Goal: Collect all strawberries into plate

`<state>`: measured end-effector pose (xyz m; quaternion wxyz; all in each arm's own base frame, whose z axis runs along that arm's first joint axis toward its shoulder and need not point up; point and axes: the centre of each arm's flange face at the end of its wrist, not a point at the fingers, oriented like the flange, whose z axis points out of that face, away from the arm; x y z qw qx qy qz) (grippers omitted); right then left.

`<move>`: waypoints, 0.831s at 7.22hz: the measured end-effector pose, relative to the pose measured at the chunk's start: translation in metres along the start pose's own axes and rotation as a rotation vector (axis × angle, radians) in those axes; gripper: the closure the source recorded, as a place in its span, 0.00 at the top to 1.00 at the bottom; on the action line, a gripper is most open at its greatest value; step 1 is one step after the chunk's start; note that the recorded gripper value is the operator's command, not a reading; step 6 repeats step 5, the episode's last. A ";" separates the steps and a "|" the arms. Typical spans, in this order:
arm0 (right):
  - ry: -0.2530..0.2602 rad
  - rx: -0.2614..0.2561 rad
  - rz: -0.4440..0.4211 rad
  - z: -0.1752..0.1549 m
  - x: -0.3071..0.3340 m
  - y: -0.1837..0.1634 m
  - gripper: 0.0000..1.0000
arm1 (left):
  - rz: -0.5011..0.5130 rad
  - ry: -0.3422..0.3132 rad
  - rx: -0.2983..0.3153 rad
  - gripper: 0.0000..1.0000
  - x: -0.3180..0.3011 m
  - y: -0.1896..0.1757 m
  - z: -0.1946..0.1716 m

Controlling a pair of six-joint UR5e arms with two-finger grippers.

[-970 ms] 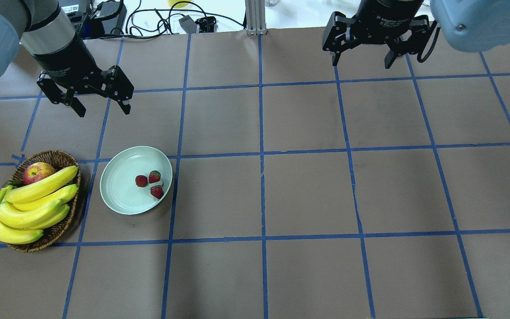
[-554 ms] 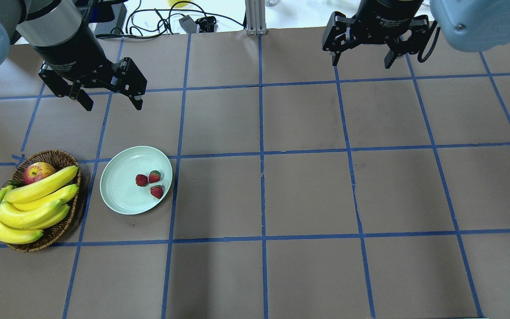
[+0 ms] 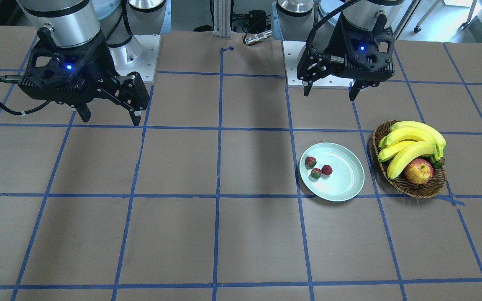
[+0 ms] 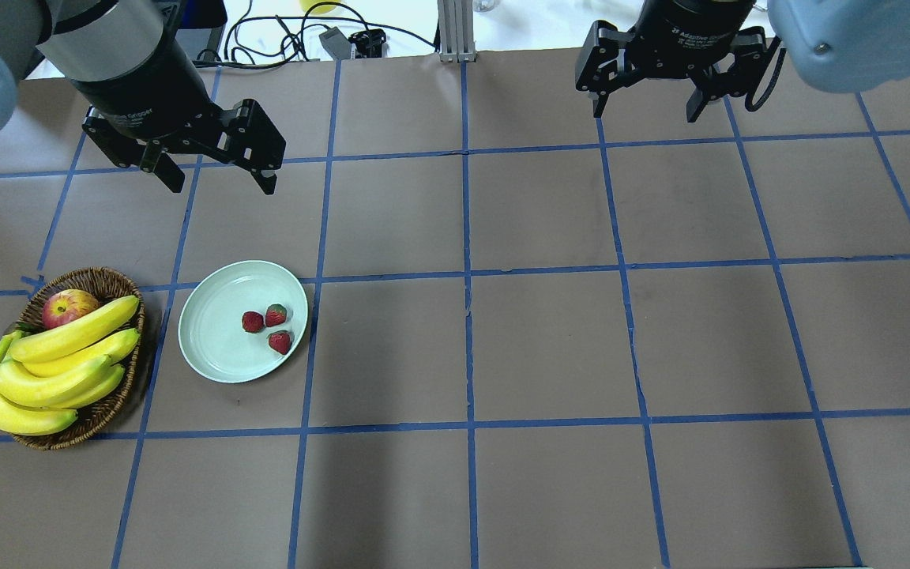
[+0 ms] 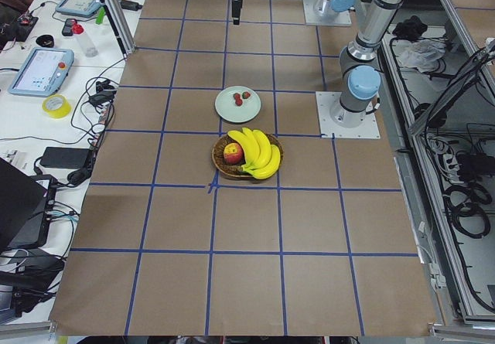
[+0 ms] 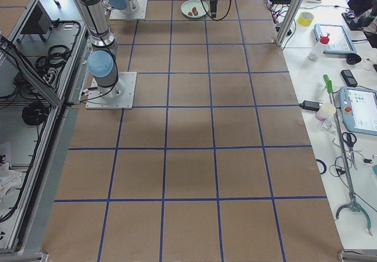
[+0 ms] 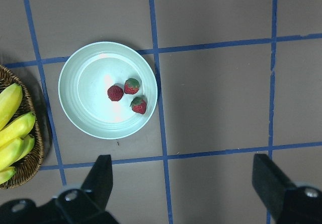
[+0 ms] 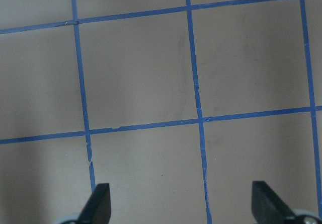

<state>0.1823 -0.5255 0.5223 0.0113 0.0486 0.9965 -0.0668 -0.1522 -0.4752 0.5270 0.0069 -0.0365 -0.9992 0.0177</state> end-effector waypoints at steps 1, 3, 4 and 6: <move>0.000 0.000 0.000 0.000 0.000 0.000 1.00 | -0.004 -0.001 0.006 1.00 -0.002 0.001 -0.003; 0.001 0.000 0.000 0.000 0.000 0.000 1.00 | -0.023 -0.005 0.009 1.00 -0.012 0.000 -0.004; 0.001 0.000 0.000 0.000 0.000 0.000 1.00 | -0.042 -0.005 0.009 1.00 -0.021 -0.002 -0.004; 0.001 0.000 0.000 0.000 0.000 0.000 1.00 | -0.056 -0.006 0.007 1.00 -0.027 -0.003 -0.003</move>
